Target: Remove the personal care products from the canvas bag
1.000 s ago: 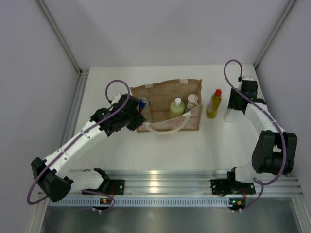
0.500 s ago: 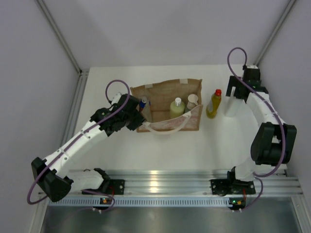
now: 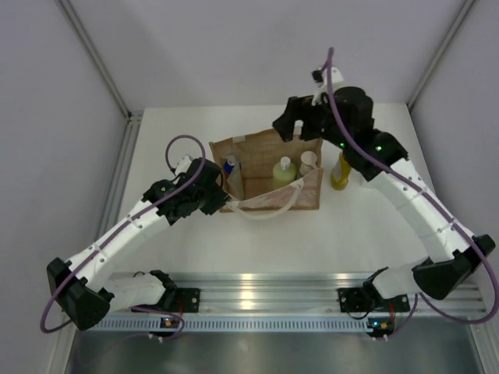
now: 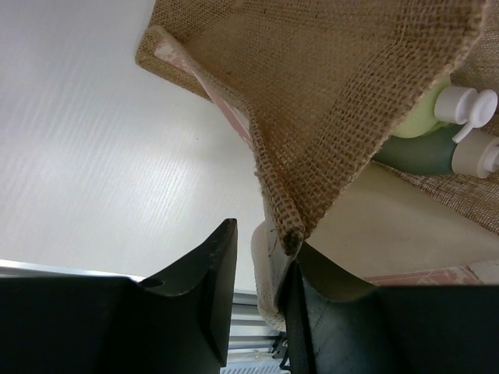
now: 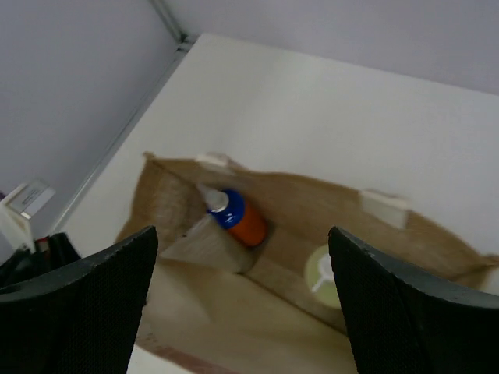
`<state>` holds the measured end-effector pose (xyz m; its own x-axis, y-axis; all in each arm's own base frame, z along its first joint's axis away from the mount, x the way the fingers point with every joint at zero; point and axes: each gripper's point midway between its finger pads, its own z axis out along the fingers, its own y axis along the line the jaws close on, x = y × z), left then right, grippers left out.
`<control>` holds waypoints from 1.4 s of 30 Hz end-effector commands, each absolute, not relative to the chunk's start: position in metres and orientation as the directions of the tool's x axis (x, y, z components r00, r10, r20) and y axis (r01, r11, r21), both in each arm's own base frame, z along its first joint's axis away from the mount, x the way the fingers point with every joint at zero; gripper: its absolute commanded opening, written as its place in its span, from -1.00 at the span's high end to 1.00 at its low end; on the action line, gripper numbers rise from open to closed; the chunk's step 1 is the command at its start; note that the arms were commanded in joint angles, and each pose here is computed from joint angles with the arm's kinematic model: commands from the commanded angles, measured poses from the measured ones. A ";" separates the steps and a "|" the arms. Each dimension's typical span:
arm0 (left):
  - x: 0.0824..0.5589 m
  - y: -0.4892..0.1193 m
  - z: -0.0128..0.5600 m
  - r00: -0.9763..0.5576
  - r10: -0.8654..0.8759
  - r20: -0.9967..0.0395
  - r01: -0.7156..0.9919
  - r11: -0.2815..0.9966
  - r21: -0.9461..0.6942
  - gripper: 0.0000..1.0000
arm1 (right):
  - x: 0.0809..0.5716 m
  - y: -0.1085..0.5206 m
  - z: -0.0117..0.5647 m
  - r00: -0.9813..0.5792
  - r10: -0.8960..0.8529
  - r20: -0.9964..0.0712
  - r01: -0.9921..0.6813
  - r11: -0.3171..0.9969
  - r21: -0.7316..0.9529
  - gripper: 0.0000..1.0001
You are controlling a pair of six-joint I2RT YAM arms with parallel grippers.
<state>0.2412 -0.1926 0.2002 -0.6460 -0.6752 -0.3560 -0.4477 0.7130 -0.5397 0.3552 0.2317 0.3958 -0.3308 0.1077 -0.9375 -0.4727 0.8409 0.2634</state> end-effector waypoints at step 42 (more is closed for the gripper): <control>0.255 -0.190 0.218 -0.593 -0.705 -0.389 -0.457 0.692 -0.559 0.31 | 0.317 0.414 0.154 -0.760 0.040 -0.648 -0.128 0.969 0.211 -0.39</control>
<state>0.2501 -0.1881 0.2034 -0.6073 -0.6985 -0.3785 -0.4733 0.7007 -0.5339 0.3159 0.4118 0.1528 -0.7646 0.0441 -0.6430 -0.1271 0.9678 0.2175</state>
